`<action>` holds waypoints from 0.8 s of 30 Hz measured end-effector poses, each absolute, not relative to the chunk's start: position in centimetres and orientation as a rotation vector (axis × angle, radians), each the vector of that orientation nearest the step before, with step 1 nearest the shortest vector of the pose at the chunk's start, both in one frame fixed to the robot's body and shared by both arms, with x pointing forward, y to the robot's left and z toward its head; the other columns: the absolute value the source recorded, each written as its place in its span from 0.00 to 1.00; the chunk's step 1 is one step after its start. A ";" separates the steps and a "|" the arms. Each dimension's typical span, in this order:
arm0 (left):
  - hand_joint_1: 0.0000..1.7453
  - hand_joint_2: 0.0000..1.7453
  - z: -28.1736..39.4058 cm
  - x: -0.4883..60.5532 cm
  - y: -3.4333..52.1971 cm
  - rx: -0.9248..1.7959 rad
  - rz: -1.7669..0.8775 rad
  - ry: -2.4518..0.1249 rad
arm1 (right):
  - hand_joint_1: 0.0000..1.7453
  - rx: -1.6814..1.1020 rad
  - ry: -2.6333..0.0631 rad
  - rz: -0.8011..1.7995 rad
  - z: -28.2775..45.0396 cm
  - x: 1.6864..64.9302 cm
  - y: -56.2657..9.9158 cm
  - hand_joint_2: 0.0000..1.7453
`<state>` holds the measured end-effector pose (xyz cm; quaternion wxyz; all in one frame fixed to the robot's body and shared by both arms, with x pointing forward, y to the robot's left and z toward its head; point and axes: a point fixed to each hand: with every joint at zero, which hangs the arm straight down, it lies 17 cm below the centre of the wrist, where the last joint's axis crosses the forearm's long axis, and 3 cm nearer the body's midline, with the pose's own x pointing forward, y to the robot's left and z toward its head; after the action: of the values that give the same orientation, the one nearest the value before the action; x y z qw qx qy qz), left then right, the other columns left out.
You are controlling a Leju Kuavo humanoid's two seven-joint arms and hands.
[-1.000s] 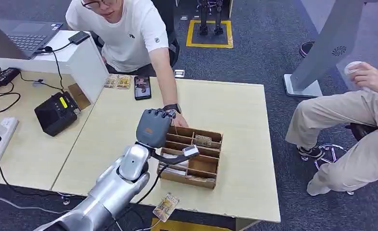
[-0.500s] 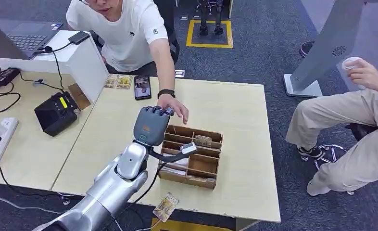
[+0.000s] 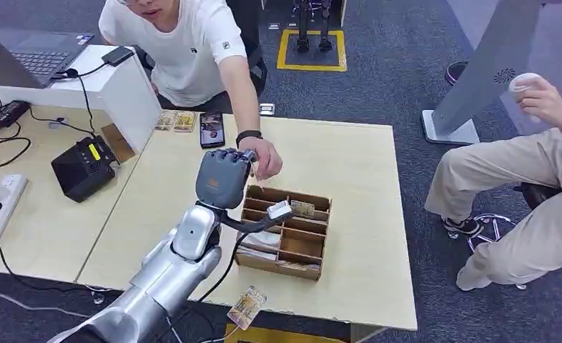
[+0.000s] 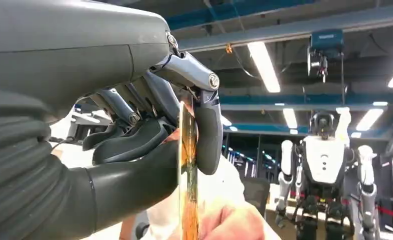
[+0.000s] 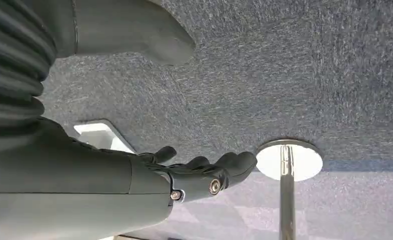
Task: Pass the card to the sensor for recognition and then transmit it.
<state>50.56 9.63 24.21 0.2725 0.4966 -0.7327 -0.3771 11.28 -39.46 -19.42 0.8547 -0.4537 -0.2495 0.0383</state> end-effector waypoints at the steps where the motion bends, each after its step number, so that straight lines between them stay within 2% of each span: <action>1: 1.00 1.00 24.4 50.5 9.6 1.337 -1.007 -1.980 | 0.00 -0.954 -0.526 0.081 -19.4 11.3 -39.4 1.00; 2: 0.02 1.00 24.7 50.5 9.6 1.342 -0.998 -1.988 | 0.00 -0.954 -0.526 0.080 -19.4 11.3 -39.5 1.00; 24: 0.00 1.00 27.6 49.4 9.6 1.361 -0.915 -2.086 | 0.00 -0.957 -0.526 0.064 -19.4 11.2 -39.6 1.00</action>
<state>49.39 9.58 27.61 0.2418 0.4977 -0.7628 -0.3345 11.21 -39.55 -19.37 0.8542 -0.4549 -0.2500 0.0306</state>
